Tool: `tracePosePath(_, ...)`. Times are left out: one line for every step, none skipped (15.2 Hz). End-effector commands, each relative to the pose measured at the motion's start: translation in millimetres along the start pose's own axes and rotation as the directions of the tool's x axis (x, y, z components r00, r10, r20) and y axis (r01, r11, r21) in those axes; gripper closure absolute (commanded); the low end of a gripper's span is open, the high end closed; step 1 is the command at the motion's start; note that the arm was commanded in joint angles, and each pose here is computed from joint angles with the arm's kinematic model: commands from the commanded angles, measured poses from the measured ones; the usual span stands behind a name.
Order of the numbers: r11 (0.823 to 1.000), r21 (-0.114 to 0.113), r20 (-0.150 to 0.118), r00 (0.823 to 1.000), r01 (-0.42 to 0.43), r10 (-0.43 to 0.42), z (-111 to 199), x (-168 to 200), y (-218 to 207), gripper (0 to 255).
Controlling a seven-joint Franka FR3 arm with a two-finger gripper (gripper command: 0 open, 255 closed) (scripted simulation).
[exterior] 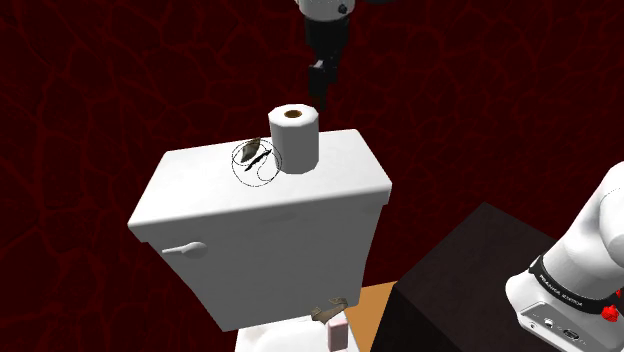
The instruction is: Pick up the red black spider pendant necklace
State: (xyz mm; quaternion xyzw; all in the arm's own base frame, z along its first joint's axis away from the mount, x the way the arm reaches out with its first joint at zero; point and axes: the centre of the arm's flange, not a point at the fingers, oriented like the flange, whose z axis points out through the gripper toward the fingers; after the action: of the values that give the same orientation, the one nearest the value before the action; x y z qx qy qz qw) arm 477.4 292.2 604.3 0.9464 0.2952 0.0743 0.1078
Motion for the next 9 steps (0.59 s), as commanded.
tracePosePath(0.999, -0.005, -0.005, 0.999, 0.047, -0.047, 1, 17, -18, 0)
tracePosePath(0.998, -0.008, -0.007, 0.998, 0.070, -0.070, 1, 26, -28, 0)
tracePosePath(0.996, -0.010, -0.009, 0.996, 0.093, -0.093, 1, 34, -38, 0)
tracePosePath(0.993, -0.013, -0.011, 0.993, 0.116, -0.116, 1, 43, -48, 0)
tracePosePath(0.990, -0.016, -0.013, 0.990, 0.138, -0.139, 1, 51, -58, 0)
tracePosePath(0.987, -0.018, -0.015, 0.987, 0.161, -0.161, 1, 59, -69, 0)
tracePosePath(0.983, -0.021, -0.017, 0.983, 0.184, -0.184, 0, 67, -80, 0)
tracePosePath(0.978, -0.024, -0.019, 0.978, 0.206, -0.207, 0, 74, -90, 0)
tracePosePath(0.973, -0.027, -0.020, 0.973, 0.229, -0.229, 0, 81, -101, 0)
